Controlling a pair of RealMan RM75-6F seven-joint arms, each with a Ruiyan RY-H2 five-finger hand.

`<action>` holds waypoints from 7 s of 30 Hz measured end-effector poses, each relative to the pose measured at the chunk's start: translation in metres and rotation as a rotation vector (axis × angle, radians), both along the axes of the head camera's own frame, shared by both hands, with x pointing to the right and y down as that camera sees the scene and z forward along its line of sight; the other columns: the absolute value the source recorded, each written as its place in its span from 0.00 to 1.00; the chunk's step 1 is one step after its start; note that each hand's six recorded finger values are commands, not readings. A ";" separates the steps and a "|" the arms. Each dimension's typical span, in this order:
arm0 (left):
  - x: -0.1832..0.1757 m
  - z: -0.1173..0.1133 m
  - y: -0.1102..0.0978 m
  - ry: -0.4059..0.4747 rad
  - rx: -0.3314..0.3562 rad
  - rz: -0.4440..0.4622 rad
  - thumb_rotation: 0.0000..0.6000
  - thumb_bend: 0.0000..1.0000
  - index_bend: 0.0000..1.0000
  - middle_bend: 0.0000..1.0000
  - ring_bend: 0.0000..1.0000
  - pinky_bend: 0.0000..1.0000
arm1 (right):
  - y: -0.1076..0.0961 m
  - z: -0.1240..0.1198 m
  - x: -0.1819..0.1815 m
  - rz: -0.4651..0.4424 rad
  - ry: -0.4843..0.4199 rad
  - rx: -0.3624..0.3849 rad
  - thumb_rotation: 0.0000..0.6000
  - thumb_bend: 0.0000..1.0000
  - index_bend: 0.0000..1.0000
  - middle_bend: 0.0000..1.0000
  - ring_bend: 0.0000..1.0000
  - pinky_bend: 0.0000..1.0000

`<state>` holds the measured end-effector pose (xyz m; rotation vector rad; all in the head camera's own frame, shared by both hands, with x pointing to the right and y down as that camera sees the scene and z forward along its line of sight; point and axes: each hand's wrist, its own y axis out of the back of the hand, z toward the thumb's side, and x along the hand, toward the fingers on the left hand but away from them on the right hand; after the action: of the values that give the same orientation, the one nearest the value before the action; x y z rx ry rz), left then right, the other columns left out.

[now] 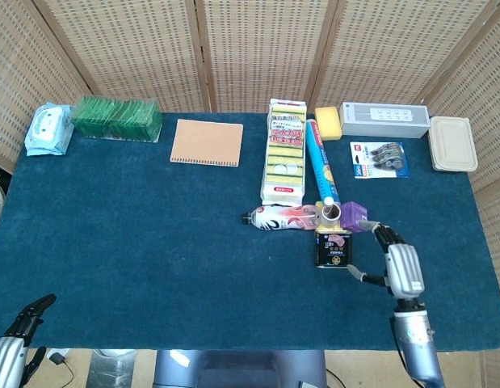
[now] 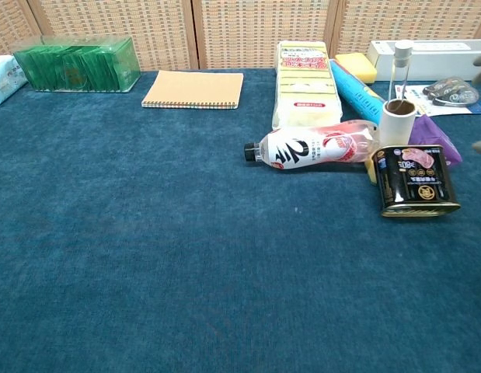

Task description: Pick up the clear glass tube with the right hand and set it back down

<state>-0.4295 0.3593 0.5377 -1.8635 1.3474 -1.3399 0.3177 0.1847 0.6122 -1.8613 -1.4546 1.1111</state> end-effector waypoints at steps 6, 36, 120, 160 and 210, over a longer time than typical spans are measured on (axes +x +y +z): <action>0.002 0.001 0.000 -0.002 -0.006 0.004 1.00 0.20 0.11 0.16 0.16 0.34 | -0.022 0.016 -0.005 -0.002 0.022 -0.022 1.00 0.15 0.24 0.29 0.29 0.36; 0.007 0.002 0.004 -0.033 -0.035 0.000 1.00 0.20 0.11 0.17 0.15 0.34 | -0.070 0.032 -0.050 -0.112 0.078 -0.011 1.00 0.17 0.29 0.32 0.32 0.36; 0.004 0.009 0.005 -0.033 -0.064 -0.003 1.00 0.20 0.11 0.17 0.16 0.34 | -0.094 0.046 -0.064 -0.148 0.253 -0.011 1.00 0.24 0.52 0.53 0.52 0.47; -0.002 0.010 0.006 -0.034 -0.070 -0.015 1.00 0.20 0.11 0.17 0.16 0.34 | -0.103 0.041 -0.088 -0.189 0.295 0.046 1.00 0.29 0.64 0.77 0.88 0.88; -0.004 0.012 0.007 -0.031 -0.082 -0.016 1.00 0.20 0.11 0.17 0.16 0.34 | -0.128 0.021 -0.106 -0.187 0.237 0.139 1.00 0.35 0.78 0.89 1.00 1.00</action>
<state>-0.4338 0.3664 0.5498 -1.8804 1.3121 -1.4463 0.2113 0.0571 0.6332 -1.6686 -1.1689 1.0696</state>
